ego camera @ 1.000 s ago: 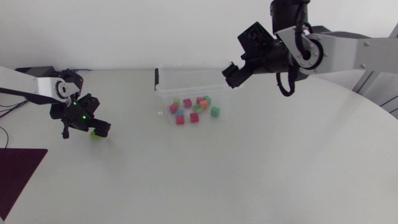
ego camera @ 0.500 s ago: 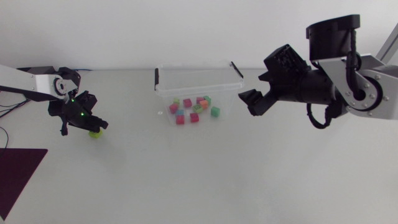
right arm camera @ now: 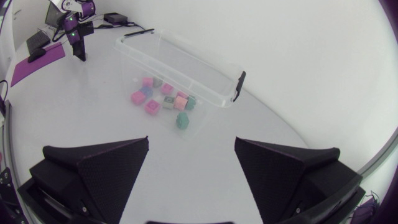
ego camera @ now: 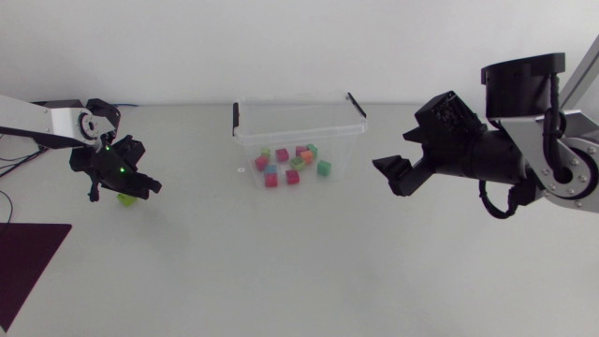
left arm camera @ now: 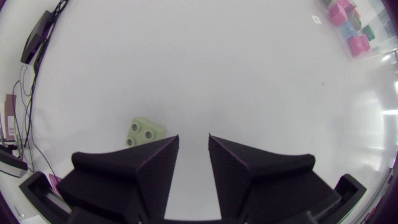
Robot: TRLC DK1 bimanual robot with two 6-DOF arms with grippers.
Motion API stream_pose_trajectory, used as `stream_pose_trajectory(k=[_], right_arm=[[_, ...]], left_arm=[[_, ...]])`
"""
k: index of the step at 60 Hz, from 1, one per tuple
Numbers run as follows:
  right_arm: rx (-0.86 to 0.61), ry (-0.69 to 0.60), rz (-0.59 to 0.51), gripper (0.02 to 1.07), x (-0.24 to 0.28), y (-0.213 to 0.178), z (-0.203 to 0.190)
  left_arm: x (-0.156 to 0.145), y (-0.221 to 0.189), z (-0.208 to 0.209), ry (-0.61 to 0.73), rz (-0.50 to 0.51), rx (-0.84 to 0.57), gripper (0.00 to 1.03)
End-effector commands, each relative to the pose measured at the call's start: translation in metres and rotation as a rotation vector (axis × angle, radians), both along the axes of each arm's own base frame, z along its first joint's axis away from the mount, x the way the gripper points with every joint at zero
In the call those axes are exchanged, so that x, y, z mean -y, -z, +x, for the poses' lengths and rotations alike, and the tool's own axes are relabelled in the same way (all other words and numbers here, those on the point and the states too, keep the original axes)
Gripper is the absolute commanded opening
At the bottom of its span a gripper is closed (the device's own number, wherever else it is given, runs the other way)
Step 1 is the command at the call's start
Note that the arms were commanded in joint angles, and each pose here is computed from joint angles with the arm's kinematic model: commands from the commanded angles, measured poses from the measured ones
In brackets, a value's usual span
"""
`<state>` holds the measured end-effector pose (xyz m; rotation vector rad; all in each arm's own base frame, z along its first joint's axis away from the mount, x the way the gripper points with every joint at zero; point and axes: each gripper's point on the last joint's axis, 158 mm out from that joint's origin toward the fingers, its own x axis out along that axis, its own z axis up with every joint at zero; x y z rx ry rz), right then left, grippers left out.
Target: Pick up the duplo bricks and place them in the container
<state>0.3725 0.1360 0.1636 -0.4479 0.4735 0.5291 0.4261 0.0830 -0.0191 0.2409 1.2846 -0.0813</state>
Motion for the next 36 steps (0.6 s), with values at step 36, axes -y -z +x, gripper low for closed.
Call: stream_pose_trajectory(k=[36], right_arm=[[-0.047,-0.037,-0.022,1.02,-0.005,0.029,-0.009]], left_arm=[[-0.041,0.000,0.009,0.235,-0.042,-0.037,0.93]])
